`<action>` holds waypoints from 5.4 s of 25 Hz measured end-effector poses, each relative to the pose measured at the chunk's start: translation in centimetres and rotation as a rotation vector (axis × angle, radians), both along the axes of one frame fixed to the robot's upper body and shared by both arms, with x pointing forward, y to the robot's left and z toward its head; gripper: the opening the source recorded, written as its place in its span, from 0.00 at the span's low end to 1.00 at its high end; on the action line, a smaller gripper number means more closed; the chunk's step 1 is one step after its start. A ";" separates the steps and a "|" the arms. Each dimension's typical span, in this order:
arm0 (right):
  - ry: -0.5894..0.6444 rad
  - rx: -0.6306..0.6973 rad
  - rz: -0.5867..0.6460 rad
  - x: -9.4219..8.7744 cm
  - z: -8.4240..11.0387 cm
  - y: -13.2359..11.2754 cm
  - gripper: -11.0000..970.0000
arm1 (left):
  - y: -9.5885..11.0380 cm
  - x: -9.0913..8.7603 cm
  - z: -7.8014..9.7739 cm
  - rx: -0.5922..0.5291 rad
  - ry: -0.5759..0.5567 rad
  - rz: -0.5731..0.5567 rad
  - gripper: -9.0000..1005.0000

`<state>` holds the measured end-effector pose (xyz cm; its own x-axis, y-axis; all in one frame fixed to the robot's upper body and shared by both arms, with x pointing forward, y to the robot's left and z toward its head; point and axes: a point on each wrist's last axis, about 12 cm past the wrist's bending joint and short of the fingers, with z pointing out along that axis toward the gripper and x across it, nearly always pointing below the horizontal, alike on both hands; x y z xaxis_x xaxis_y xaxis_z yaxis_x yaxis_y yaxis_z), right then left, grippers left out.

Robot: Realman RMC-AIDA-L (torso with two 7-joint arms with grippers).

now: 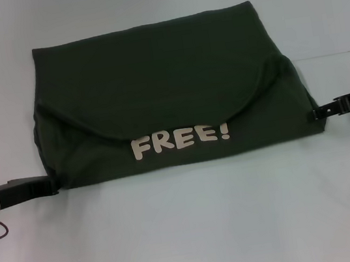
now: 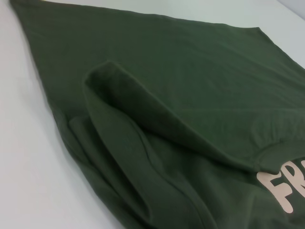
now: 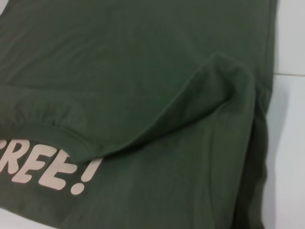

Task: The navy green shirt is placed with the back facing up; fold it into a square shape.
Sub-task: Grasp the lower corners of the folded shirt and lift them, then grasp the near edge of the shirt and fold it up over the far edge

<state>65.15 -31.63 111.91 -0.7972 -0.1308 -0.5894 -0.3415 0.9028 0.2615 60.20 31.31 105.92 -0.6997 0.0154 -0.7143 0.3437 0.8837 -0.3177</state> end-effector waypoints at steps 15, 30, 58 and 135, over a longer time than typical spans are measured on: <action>-0.053 -0.046 0.007 0.1 -2.5 3.5 0.93 | 0.0 0.0 0.0 -0.001 0.002 -0.001 0.05; -0.062 -0.072 -0.002 0.0 -3.4 3.9 0.78 | -0.2 0.1 0.1 -0.003 -0.002 -0.005 0.05; -0.057 -0.081 -0.012 -0.3 -3.7 3.2 0.12 | -0.3 0.3 0.2 -0.009 -0.003 -0.001 0.05; -0.407 0.021 -0.048 4.0 2.1 5.0 0.18 | 1.8 3.7 4.4 -0.288 -0.171 0.245 0.05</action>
<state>69.18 -26.67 113.96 -0.5031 -0.0838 -0.8602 -0.3786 0.9161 0.1322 63.86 33.10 110.32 -0.5289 -0.3548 -0.7710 0.2031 0.8291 -0.5209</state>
